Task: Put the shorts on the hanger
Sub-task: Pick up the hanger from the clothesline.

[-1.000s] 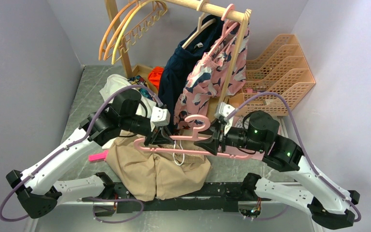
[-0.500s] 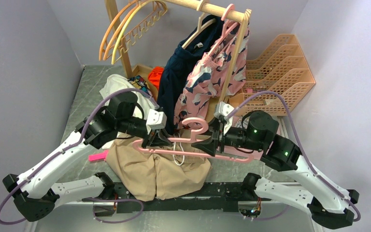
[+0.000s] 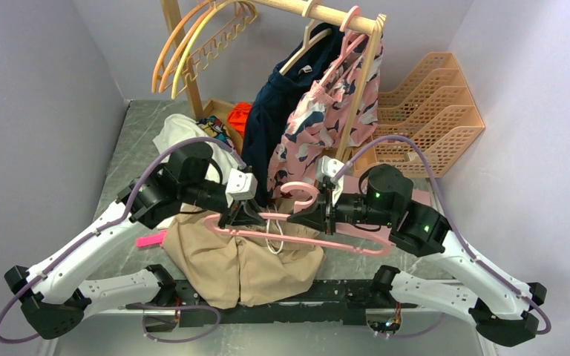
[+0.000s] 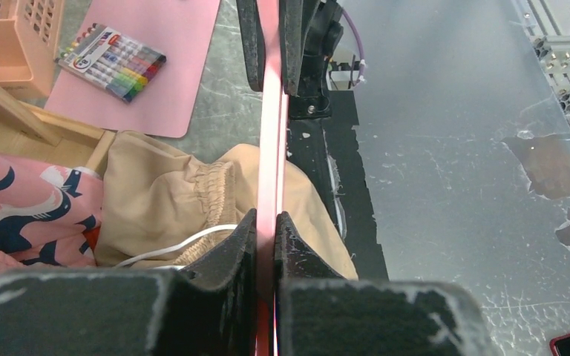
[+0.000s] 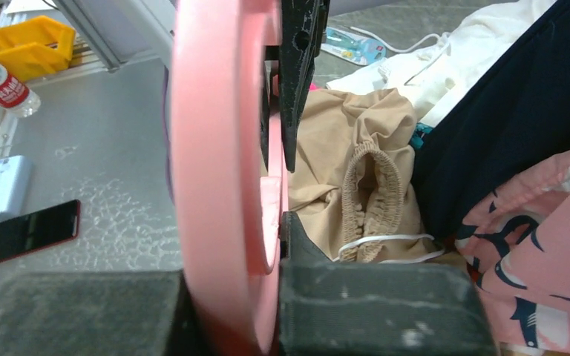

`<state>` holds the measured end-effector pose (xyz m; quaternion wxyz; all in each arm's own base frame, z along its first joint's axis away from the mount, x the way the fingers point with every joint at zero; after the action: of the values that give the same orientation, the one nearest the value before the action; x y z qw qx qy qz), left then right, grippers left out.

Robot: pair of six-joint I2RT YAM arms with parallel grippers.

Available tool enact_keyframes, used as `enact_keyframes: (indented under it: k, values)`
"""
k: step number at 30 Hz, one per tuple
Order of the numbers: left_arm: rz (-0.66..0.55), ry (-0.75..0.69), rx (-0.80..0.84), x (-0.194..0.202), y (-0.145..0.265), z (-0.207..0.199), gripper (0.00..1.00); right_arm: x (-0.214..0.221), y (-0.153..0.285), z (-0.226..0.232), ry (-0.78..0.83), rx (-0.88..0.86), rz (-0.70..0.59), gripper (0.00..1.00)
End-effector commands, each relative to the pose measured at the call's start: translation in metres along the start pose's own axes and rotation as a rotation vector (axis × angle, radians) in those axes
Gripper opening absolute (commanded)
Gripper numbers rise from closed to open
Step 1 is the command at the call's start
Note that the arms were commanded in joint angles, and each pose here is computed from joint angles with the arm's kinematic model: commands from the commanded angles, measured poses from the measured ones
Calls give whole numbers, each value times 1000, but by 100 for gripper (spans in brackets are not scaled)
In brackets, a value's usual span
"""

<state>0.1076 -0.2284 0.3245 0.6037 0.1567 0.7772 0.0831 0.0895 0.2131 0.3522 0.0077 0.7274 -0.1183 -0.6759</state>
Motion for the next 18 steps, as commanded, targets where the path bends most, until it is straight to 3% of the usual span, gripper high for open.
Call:
enact_keyframes:
  k: [1, 4, 5, 6, 11, 18]
  values:
    - [-46, -65, 12, -12, 2, -5, 11, -10, 3, 1, 19, -7, -28, 0]
    - [-52, -47, -37, -12, 3, -1, 46, -9, 6, -4, 10, 56, -35, 0]
    - [-56, -40, -66, -12, 4, 1, 86, -8, 9, -7, 7, 94, -40, 0]
    - [-65, -40, -95, -11, 7, 1, 99, -8, 12, -10, 6, 141, -46, 0]
    - [-148, 18, -324, 9, 24, 9, 99, -3, 40, -21, -10, 348, -64, 0]
    - [-288, 278, -610, 38, 47, 16, 99, 29, 61, -16, -84, 445, 12, 0]
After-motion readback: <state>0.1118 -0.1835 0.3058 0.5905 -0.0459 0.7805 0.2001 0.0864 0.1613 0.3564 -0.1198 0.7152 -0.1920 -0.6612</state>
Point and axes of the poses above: each gripper's point midway between its finger pads, its own y axis back along the fingers, its own z axis along the line the jaws close on, x = y × z, the point moved 6 cm from there along y, back along the fingers, and after that the axes turned 11 degrees about y, right-handed, at the moved point
